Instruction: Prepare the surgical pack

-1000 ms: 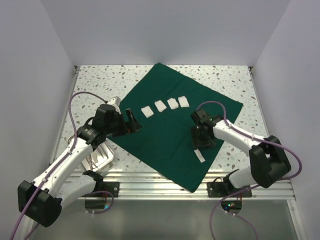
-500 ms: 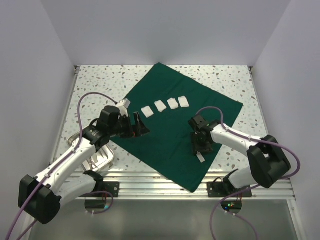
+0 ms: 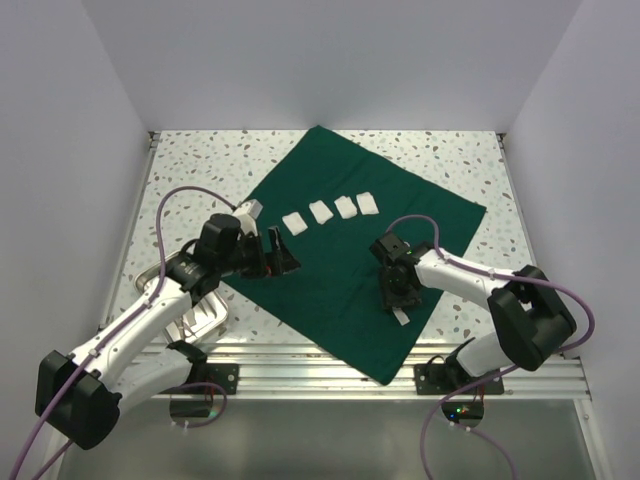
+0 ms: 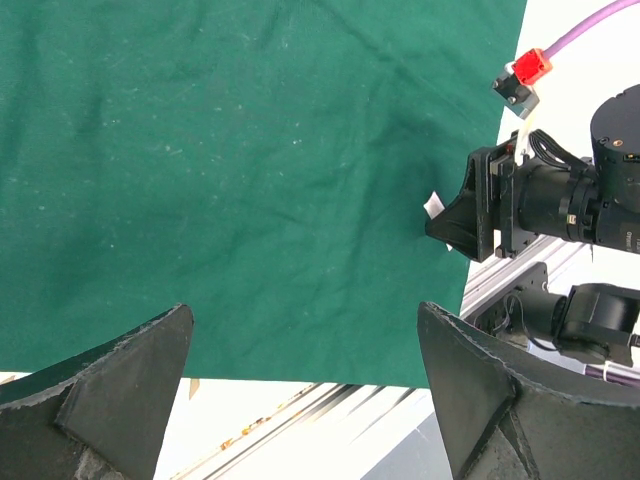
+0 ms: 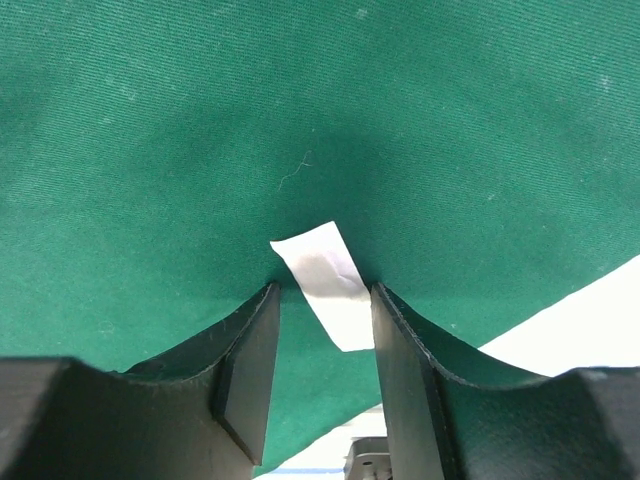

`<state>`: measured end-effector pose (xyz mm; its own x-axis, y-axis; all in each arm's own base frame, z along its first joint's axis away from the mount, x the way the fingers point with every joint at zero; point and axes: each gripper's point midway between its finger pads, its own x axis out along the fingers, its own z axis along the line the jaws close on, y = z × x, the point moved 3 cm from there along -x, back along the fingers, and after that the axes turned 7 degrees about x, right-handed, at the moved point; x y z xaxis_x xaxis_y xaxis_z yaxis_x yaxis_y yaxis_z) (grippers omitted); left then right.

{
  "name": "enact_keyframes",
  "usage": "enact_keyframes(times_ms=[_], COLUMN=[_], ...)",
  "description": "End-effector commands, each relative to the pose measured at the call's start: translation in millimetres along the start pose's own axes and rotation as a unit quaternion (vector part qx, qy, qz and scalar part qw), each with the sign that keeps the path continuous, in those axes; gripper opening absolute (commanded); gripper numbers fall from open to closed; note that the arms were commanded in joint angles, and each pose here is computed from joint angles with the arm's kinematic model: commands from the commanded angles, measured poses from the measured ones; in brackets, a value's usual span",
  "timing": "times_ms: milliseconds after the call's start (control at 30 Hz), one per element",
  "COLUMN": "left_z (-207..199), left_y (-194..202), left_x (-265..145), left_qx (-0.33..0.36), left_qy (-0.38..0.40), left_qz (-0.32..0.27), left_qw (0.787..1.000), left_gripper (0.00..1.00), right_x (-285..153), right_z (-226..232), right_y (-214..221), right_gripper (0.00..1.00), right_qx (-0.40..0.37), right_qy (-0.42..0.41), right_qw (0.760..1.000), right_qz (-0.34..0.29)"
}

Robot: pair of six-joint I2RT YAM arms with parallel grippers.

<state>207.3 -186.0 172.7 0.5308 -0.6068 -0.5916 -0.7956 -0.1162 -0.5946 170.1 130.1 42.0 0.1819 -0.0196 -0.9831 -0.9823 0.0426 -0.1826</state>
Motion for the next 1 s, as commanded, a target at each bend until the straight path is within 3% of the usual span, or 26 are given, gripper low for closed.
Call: enact_keyframes(times_ms=[0, 267, 533, 667, 967], left_z=[-8, -10, -13, -20, -24], left_y=[-3, -3, -1, 3, 10], left_x=[-2, -1, 1, 5, 14], left_qx=[0.012, 0.013, 0.015, 0.010, 0.003], left_qy=[0.021, 0.024, 0.034, 0.064, 0.081], left_qz=[-0.012, -0.012, -0.006, 0.002, 0.010], left_qw=[1.000, 1.000, 0.999, 0.998, 0.997], left_gripper=[0.97, 0.97, 0.97, 0.97, 0.97], right_x=[1, 2, 3, -2, -35], right_z=[-4, -2, 3, 4, 18], right_y=[-9, -5, -7, -11, -27], right_gripper=[0.48, 0.50, 0.40, 0.25, 0.24], right_qx=[0.005, 0.000, -0.002, 0.003, -0.023], right_qy=[0.027, 0.017, 0.007, -0.002, -0.048], right_qw=[0.999, 1.000, 1.000, 1.000, 0.995], right_qz=[-0.022, -0.010, -0.011, -0.028, -0.078])
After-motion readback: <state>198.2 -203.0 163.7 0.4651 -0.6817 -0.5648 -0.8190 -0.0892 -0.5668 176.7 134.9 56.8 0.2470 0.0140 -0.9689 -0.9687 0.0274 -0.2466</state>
